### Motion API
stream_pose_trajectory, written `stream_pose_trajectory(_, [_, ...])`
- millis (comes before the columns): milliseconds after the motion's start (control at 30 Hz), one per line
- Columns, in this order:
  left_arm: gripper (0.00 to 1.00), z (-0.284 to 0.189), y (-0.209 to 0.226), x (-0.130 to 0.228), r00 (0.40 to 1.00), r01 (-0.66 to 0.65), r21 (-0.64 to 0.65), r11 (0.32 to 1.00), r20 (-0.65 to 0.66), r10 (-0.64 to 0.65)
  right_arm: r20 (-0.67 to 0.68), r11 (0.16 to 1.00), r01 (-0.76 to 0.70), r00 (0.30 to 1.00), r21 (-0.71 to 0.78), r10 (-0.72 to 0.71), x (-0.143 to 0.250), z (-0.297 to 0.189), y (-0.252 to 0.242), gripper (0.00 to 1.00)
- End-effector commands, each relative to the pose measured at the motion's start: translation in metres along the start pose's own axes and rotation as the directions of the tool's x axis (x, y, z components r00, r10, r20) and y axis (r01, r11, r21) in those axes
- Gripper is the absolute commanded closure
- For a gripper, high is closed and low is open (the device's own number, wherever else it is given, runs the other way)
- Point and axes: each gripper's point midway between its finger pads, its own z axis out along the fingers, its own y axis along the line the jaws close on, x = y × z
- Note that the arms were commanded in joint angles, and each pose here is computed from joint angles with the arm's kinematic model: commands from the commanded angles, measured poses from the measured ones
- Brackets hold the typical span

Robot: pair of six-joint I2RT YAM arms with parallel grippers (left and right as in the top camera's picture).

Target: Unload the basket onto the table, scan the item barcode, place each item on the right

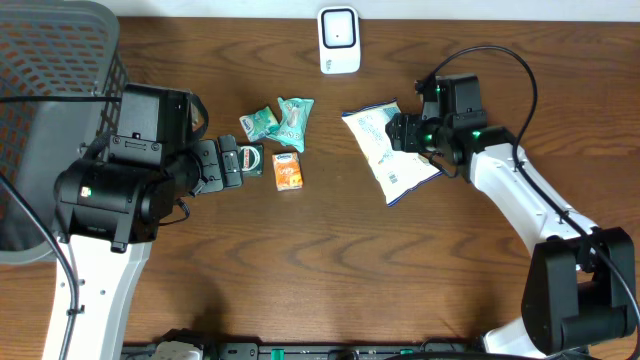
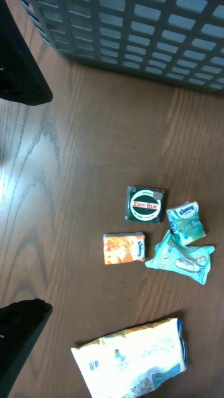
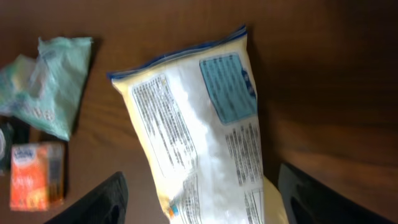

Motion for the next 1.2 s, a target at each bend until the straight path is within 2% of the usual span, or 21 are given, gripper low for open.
stream_pose_trajectory(0, [0.02,-0.003,0.000,-0.003,1.000,-0.002,-0.004,1.000,0.014,0.002,-0.001,0.996,0.089,0.996,-0.001,-0.089,-0.013,-0.014,0.003,0.23])
stream_pose_trajectory(100, [0.02,-0.003,0.000,-0.003,1.000,-0.002,-0.004,1.000,0.014,0.002,-0.047,0.992,0.125,0.991,0.005,-0.125,-0.013,-0.011,0.002,0.21])
stream_pose_trajectory(267, [0.02,-0.003,0.000,-0.003,1.000,-0.002,-0.004,1.000,0.014,0.002,-0.044,0.991,0.126,0.991,0.053,-0.124,-0.016,0.003,-0.009,0.20])
stream_pose_trajectory(333, [0.02,-0.003,0.000,-0.003,1.000,-0.002,-0.004,1.000,0.014,0.002,-0.036,0.986,0.125,0.992,0.113,-0.121,-0.019,0.002,-0.021,0.13])
stream_pose_trajectory(367, [0.02,-0.003,0.000,-0.003,1.000,-0.002,-0.004,1.000,0.014,0.002,-0.029,0.983,0.124,0.992,0.135,-0.121,-0.021,0.002,-0.025,0.01])
stream_pose_trajectory(500, [0.02,-0.003,0.000,-0.003,1.000,-0.002,-0.004,1.000,0.014,0.002,0.008,0.979,0.125,0.992,0.162,-0.129,-0.031,0.001,-0.029,0.01])
stream_pose_trajectory(667, [0.02,-0.003,0.000,-0.003,1.000,-0.002,-0.004,1.000,0.014,0.002,0.020,0.955,0.112,0.992,0.274,-0.122,-0.034,-0.002,-0.054,0.01])
stream_pose_trajectory(833, [0.02,-0.003,0.000,-0.003,1.000,-0.002,-0.004,1.000,0.014,0.002,-0.048,0.974,0.197,0.980,0.116,-0.193,-0.016,0.012,-0.043,0.01])
stream_pose_trajectory(1167, [0.03,-0.003,0.000,-0.003,1.000,-0.002,-0.004,1.000,0.014,0.002,-0.177,0.990,0.120,0.975,-0.071,-0.131,0.027,0.056,-0.040,0.01])
